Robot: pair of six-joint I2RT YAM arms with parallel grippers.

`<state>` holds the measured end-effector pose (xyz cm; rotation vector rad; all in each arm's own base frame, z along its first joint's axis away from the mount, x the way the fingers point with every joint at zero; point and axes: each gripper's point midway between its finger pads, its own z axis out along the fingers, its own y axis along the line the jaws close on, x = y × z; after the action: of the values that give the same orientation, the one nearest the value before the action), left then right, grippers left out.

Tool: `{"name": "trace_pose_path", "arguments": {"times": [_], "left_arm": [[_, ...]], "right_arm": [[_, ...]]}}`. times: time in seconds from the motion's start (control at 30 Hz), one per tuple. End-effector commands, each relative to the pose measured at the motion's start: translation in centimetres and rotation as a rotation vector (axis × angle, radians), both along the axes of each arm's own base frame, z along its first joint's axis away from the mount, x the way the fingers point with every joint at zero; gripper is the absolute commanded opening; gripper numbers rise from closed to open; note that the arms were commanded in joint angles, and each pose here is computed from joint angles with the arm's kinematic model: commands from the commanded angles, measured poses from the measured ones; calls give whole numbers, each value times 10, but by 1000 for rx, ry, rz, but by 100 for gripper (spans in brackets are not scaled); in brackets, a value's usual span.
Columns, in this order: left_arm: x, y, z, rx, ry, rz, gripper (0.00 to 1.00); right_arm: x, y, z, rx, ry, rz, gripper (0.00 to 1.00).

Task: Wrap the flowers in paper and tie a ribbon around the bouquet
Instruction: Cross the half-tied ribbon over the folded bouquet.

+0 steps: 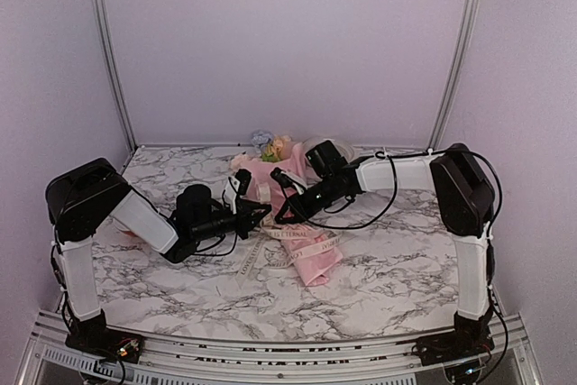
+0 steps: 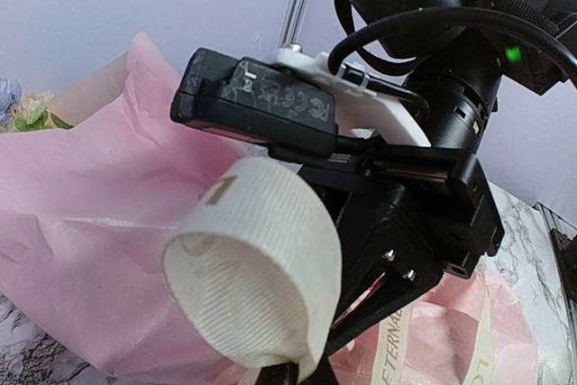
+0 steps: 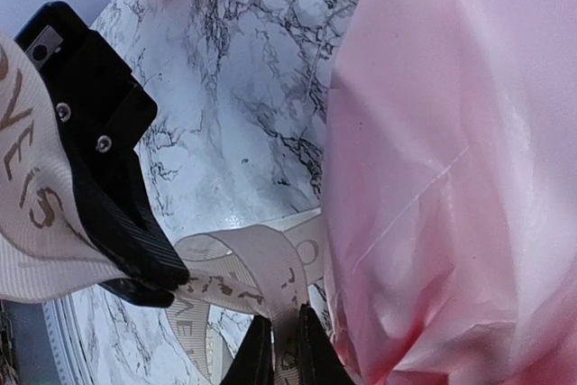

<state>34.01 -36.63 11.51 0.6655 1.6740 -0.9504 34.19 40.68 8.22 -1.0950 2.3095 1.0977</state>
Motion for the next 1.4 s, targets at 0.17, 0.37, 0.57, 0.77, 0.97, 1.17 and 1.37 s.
{"name": "trace_pose_path", "arguments": {"times": [0.17,0.37,0.57,0.77,0.97,1.17,1.37], "left_arm": [[3,4,-2,-10,1,13,0],[2,3,-4,-7,5,5,0],[1,3,-6,-1,10,2,0],[2,3,-12,11,24,4,0],[8,-2,-17,32,39,0,0],[13,-2,-20,35,56,7,0],[21,-5,-28,47,95,21,0]], "right_arm": [[16,-9,12,-1,-25,-44,6],[20,-14,24,25,-30,-66,7],[22,-17,25,27,-32,-84,2],[21,-25,38,58,-40,-95,0],[3,-34,44,110,-6,-65,0],[-14,-37,42,143,30,-28,0],[-38,-25,29,185,149,70,0]]}}
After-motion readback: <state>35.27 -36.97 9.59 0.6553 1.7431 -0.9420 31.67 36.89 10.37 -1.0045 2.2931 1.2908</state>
